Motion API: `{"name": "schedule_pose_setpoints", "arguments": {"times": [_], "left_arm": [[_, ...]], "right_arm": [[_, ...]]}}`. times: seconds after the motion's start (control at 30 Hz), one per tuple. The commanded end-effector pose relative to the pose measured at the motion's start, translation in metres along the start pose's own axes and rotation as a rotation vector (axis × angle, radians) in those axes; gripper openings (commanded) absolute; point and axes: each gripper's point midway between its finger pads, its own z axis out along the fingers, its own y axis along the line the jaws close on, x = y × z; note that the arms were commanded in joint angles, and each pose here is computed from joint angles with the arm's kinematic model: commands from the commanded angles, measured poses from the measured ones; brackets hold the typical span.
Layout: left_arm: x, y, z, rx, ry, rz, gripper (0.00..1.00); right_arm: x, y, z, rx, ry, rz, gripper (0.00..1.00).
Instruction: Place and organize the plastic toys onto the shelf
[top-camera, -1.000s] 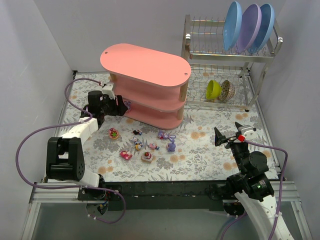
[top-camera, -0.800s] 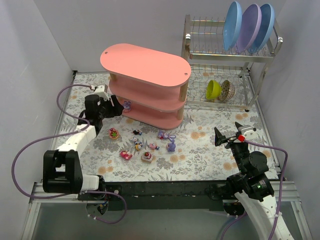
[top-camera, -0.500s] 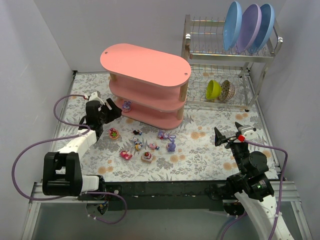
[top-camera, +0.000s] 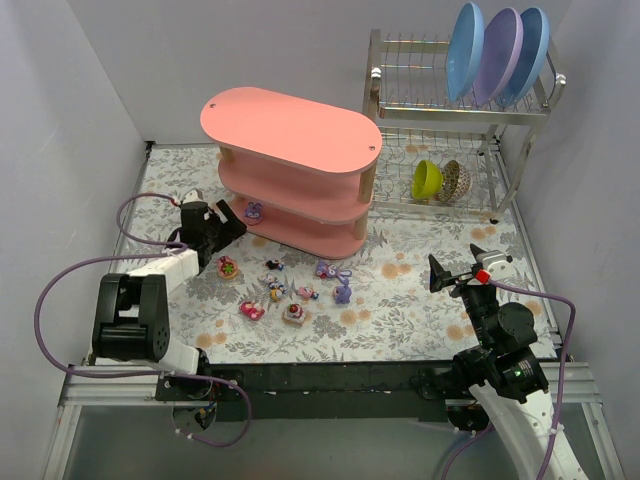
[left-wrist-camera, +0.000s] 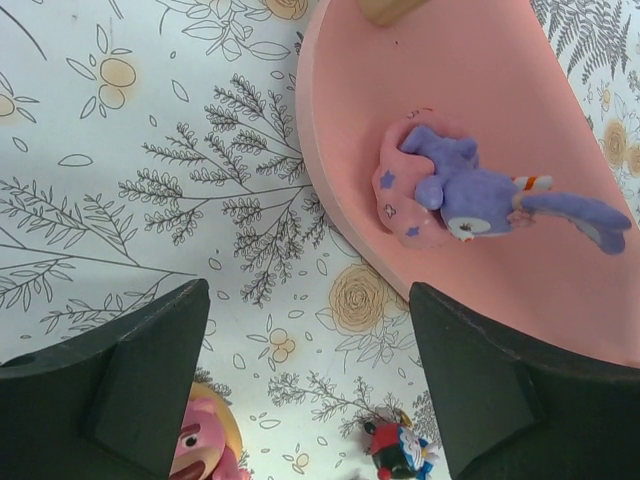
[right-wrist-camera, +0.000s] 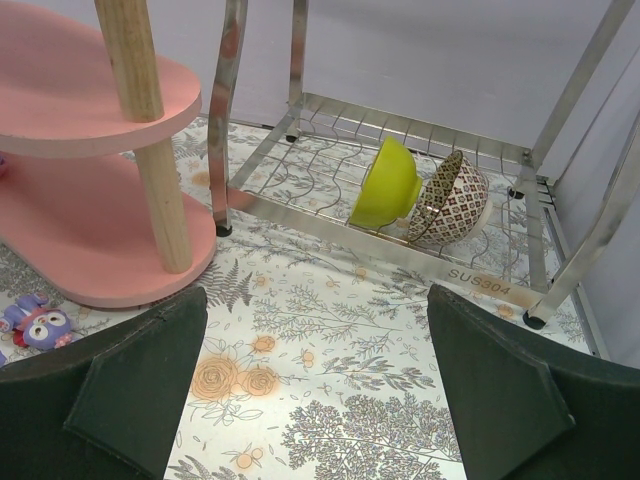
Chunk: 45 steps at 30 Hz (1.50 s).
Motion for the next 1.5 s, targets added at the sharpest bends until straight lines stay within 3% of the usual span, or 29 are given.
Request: {"name": "schedule_pose_setpoints", "arguments": {"times": [0.0, 1.07, 1.47], "left_arm": [[-0.025, -0.01, 0.007, 0.006, -0.064, -0.012, 0.81], [-0.042, -0.006, 0.04, -0.059, -0.074, -0.009, 0.82], [-0.035, -0.009, -0.037, -0.047, -0.1, -0.021, 0.85]], "right_arm": [[-0.051, -0.01, -0.022, 0.033, -0.235, 0.032, 0.98], [-0.05, -0.01, -0.021, 0.034, -0.232, 0.034, 0.98], [-0.052, -0.011, -0.023, 0.036, -0.244, 0.034, 0.98]]}}
